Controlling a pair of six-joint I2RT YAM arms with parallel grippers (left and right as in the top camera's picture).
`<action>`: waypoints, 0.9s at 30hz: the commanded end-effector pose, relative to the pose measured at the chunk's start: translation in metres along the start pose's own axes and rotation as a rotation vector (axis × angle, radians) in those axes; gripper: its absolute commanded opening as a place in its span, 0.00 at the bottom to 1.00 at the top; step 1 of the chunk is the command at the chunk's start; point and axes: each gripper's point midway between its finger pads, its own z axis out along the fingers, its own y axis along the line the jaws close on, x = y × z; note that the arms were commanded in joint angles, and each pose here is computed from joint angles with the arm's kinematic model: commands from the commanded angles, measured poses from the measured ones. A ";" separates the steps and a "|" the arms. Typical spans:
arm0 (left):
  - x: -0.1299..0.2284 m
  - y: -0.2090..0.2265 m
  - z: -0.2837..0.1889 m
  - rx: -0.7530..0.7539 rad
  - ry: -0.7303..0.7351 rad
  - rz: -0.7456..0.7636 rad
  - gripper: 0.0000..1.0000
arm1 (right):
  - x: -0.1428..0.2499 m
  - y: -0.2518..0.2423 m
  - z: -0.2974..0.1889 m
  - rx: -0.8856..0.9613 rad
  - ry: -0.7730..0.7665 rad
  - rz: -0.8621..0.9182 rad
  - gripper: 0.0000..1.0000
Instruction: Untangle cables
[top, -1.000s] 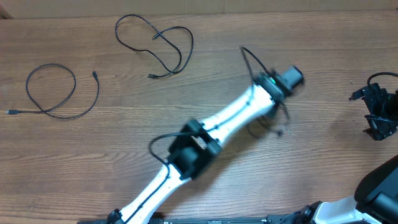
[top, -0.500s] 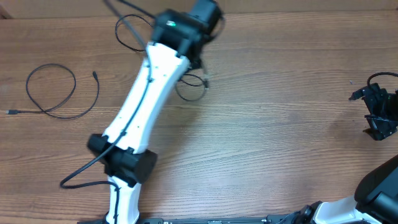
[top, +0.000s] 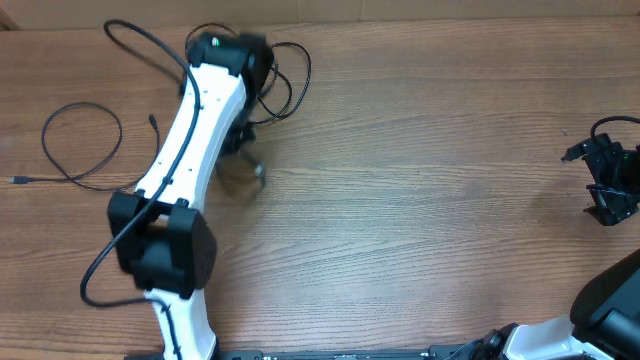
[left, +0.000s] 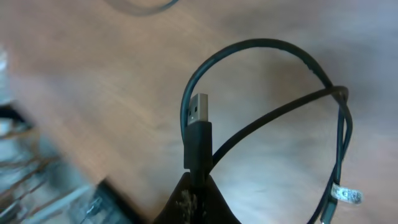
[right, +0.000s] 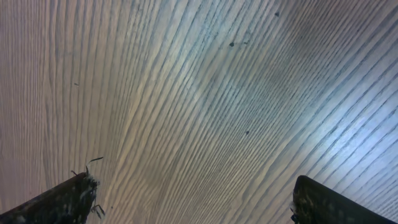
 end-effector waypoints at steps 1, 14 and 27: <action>0.002 0.062 -0.006 -0.068 -0.118 -0.257 0.05 | -0.006 0.005 -0.008 -0.016 -0.027 0.000 1.00; 0.013 0.042 0.154 0.237 0.066 -0.343 0.05 | -0.006 0.005 -0.008 -0.016 -0.027 0.000 1.00; 0.062 0.157 0.203 0.009 0.290 -0.630 0.04 | -0.006 0.005 -0.008 -0.016 -0.026 0.000 1.00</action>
